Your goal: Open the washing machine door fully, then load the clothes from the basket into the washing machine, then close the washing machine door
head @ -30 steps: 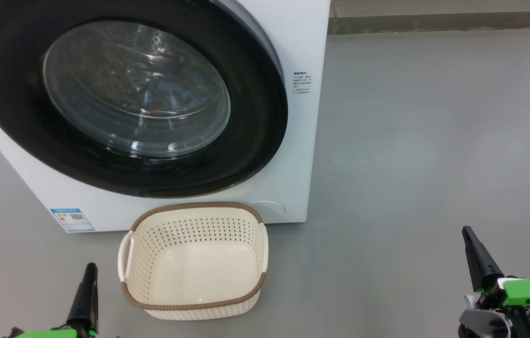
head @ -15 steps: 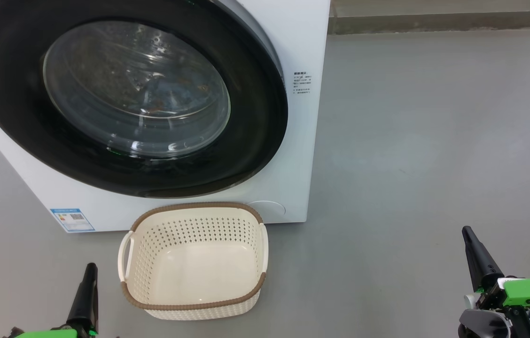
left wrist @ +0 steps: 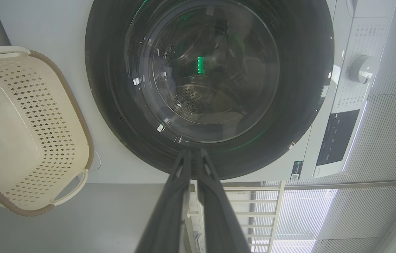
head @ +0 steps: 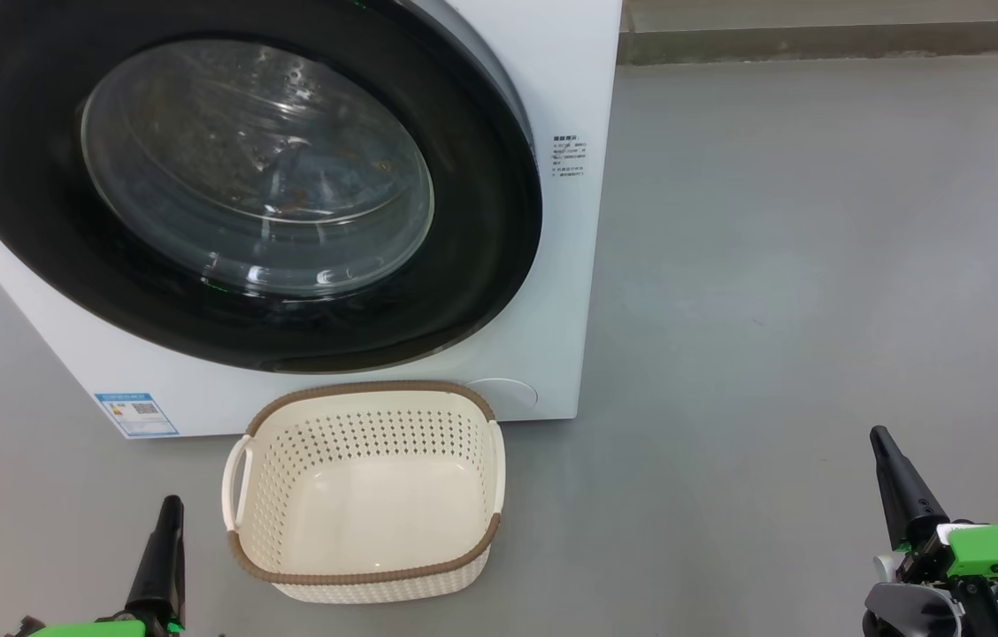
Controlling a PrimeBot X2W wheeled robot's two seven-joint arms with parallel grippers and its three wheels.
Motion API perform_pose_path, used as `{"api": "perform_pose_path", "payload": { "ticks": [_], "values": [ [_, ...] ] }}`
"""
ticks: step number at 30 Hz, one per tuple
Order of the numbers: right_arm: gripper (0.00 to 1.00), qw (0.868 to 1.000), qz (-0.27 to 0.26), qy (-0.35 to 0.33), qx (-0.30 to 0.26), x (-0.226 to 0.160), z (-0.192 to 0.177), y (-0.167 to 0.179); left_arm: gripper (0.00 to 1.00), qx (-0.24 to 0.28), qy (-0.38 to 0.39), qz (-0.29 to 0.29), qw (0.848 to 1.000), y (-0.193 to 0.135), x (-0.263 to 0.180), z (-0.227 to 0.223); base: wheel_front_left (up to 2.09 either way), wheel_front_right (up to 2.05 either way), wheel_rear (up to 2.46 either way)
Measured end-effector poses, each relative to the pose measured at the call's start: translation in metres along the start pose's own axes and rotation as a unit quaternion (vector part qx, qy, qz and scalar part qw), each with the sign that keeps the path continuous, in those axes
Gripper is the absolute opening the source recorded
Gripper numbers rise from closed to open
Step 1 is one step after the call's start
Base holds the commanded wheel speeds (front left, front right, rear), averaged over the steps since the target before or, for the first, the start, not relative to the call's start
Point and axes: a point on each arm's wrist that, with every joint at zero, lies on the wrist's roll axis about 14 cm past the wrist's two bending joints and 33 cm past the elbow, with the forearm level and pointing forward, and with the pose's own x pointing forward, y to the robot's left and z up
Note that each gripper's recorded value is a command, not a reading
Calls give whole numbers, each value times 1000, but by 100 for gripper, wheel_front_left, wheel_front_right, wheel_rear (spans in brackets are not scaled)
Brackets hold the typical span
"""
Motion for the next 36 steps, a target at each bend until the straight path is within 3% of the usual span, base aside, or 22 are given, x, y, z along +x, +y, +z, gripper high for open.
{"api": "perform_pose_path", "payload": {
  "ticks": [36],
  "values": [
    [0, 1000, 0, 0, 0, 0, 0, 0, 0, 0, 0, 0, 1000, 0, 0, 0, 0, 0, 0]
  ]
}}
